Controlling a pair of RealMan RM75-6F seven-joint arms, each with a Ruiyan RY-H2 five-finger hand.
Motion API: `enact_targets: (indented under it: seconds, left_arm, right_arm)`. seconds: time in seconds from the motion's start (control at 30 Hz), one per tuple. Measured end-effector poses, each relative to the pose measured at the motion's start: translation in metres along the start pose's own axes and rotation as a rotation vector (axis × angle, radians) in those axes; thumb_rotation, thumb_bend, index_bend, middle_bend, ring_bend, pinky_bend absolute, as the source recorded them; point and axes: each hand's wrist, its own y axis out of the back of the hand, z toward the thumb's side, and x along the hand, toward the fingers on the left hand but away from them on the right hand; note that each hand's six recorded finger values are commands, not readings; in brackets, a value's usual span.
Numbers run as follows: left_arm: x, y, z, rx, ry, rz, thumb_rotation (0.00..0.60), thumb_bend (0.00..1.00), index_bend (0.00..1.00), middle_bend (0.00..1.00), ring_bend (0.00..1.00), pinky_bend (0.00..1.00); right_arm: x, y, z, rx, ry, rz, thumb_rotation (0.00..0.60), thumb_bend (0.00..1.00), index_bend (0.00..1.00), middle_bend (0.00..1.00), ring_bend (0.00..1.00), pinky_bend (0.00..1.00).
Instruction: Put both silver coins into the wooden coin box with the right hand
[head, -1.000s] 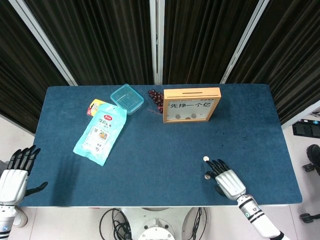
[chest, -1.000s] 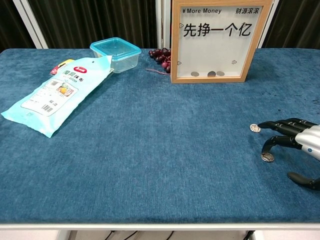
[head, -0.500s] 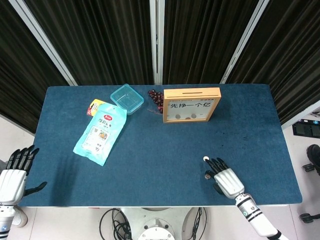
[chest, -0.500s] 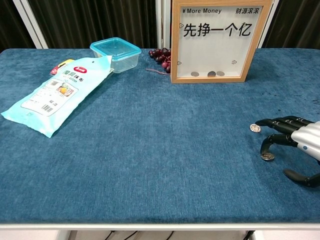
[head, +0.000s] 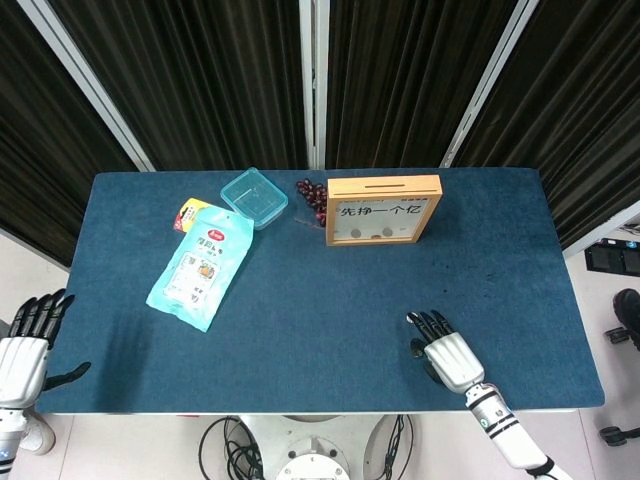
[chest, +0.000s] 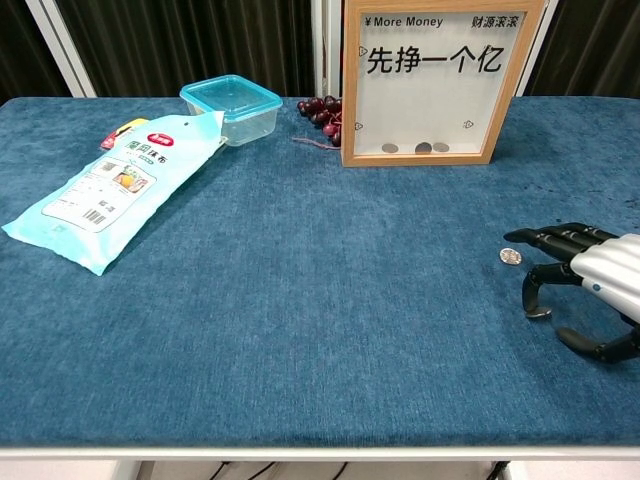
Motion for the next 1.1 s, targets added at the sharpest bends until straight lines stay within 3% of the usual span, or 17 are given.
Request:
enact_targets:
  seconds: [0.67,1.1]
  left_arm:
    - [-0.005,0.000,-0.013,-0.020,0.002,0.007,0.600,0.04,0.00,0.00,0.00,0.00]
    - [-0.006,0.001,-0.012,-0.030,-0.005,0.012,0.600,0.04,0.00,0.00,0.00,0.00]
  right_arm:
    - [-0.011,0.001,0.007,0.050,0.011,-0.065,0.600,0.35,0.50,0.00,0.00,0.00]
    - [-0.010,0.003,0.009,0.040,0.028,-0.094,0.600,0.35,0.43,0.01,0.00,0.00]
